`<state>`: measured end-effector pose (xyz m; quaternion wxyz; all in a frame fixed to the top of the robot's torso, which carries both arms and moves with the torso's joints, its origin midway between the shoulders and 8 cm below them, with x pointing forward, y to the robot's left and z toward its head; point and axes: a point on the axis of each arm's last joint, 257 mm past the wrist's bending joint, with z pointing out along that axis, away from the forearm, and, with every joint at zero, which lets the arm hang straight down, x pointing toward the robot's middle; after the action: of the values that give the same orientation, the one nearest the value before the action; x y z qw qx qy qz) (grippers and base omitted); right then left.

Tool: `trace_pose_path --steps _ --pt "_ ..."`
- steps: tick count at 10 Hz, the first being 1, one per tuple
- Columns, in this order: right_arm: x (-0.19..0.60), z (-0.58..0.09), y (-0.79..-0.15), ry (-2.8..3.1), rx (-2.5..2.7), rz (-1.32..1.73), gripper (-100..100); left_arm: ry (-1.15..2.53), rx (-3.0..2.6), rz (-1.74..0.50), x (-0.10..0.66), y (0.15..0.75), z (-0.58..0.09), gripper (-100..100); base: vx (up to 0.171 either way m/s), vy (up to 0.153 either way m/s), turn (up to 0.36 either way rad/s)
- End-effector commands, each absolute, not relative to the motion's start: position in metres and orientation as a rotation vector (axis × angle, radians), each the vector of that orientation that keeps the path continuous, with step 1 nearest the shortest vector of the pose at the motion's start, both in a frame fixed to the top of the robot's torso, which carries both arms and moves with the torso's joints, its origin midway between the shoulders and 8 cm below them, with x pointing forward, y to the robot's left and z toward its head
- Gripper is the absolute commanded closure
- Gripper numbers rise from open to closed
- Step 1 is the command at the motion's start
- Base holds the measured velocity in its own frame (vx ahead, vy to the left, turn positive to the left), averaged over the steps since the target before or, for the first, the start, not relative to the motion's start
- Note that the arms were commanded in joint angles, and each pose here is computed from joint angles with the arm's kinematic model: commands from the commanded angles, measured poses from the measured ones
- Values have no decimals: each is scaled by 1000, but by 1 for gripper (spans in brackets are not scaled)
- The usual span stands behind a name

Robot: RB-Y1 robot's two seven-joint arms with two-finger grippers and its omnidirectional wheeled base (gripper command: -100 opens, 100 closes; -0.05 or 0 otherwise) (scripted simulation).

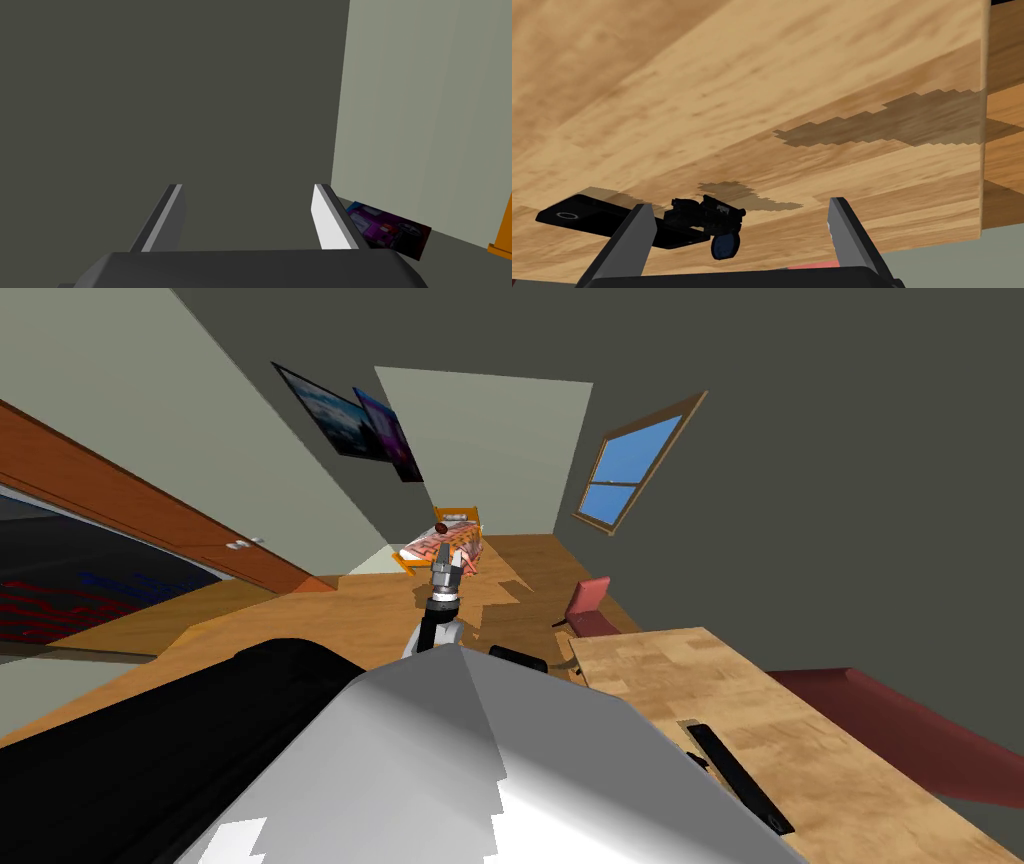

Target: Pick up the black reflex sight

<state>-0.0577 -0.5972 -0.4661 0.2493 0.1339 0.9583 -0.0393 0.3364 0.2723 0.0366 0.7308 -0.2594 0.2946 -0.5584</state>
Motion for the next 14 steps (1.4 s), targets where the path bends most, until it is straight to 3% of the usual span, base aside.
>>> trace_pose_path --steps 1,5,14 --pt "-67 -468 -602 2624 367 -113 -100 649 -571 -1229 336 272 37 0 8 -12 -5" --pt "-103 -472 -608 2696 370 -160 -100 649 -571 -1229 336 272 37 0 9 -17 137" --pt "-226 -480 -600 2961 326 -248 -100 649 -571 -1229 336 272 37 0 17 -29 261"
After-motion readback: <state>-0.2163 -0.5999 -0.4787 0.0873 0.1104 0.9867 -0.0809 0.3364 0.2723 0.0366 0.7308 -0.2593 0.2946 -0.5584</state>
